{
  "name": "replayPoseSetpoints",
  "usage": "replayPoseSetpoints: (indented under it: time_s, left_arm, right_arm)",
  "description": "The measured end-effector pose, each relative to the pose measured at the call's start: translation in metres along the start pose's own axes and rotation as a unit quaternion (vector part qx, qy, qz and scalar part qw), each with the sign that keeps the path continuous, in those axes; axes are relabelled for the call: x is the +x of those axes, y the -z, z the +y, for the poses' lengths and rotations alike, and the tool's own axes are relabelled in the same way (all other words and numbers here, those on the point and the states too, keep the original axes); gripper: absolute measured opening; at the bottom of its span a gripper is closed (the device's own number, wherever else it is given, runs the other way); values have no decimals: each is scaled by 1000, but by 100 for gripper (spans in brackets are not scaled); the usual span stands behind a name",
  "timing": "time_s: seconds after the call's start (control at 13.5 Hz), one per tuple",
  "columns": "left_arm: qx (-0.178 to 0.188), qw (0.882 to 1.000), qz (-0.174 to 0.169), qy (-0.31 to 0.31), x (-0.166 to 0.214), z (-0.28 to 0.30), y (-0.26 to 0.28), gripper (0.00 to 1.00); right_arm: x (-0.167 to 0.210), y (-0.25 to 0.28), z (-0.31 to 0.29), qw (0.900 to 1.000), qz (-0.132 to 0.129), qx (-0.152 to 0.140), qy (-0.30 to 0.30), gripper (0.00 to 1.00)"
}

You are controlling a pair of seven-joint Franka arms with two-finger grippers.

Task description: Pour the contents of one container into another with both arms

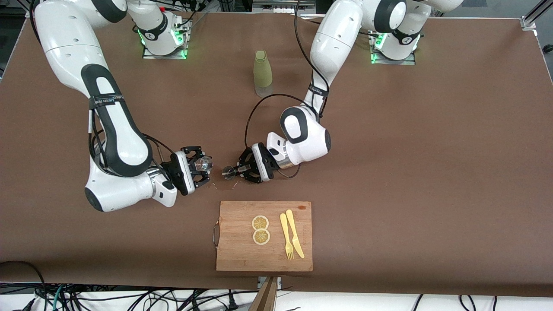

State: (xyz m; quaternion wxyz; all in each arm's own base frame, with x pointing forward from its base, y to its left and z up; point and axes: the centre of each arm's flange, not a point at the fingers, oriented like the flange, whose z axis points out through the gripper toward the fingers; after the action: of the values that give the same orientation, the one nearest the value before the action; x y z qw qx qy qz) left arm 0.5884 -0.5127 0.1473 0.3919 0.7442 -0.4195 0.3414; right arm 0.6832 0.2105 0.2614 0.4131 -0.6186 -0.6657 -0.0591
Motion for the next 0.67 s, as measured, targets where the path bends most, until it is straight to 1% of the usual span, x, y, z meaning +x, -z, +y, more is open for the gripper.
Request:
replayPoseSetpoints:
  time_s: [0.15,0.3,0.52,0.67]
  left_arm:
    - [0,1000,1,3,0,0,0,21]
    - [1,1000,9,12,0,0,0,21]
    - [1,1000,10,12,0,0,0,21]
    - [1,1000,10,2,1,0,0,21]
  right_arm:
    - [9,-7,0,1000,-11,0,-8,24]
    - [18,-15,-1,1000,-20,3,-19,24]
    - [22,-21,-1,999,-30,5,-30,24]
    - [22,-22,-1,999,-32,5,-40,24]
